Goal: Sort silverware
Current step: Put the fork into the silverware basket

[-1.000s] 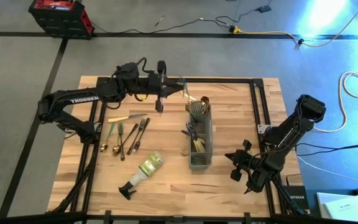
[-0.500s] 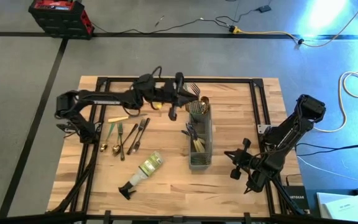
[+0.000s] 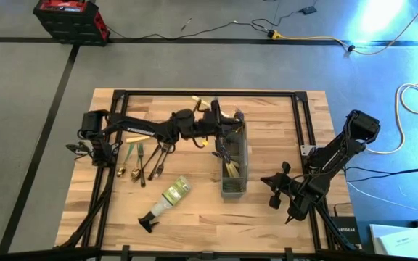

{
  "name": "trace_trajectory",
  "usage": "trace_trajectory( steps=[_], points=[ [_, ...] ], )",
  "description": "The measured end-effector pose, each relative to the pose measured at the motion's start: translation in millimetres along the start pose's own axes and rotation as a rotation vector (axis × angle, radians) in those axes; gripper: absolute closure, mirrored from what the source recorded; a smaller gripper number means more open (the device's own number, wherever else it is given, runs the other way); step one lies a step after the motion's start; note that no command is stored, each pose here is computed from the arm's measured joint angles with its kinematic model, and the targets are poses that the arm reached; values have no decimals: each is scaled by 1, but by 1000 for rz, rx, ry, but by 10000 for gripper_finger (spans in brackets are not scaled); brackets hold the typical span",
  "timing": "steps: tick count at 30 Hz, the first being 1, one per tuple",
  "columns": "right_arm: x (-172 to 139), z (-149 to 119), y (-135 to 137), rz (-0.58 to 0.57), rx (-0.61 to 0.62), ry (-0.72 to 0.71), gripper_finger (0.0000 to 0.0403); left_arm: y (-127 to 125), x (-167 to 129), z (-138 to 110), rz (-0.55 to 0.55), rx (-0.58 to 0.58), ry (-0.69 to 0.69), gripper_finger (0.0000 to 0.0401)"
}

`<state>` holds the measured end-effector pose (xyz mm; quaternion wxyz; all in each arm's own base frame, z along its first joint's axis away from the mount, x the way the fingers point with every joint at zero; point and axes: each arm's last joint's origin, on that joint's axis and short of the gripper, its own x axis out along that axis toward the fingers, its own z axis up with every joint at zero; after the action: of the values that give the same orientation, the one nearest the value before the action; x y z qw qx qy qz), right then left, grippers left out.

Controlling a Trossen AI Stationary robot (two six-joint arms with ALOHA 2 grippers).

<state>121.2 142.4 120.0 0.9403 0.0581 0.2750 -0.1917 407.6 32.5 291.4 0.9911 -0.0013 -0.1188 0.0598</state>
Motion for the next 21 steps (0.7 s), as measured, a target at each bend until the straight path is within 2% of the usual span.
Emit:
trace_trajectory(
  steps=[11, 21],
  points=[
    [0, 1, 2, 16, 26, -5, 403, -18, -6, -9, 265, 11, 54, 401],
    [0, 1, 2, 15, 20, -5, 403, -33, -6, -21, 247, -57, 97, 401]
  ],
)
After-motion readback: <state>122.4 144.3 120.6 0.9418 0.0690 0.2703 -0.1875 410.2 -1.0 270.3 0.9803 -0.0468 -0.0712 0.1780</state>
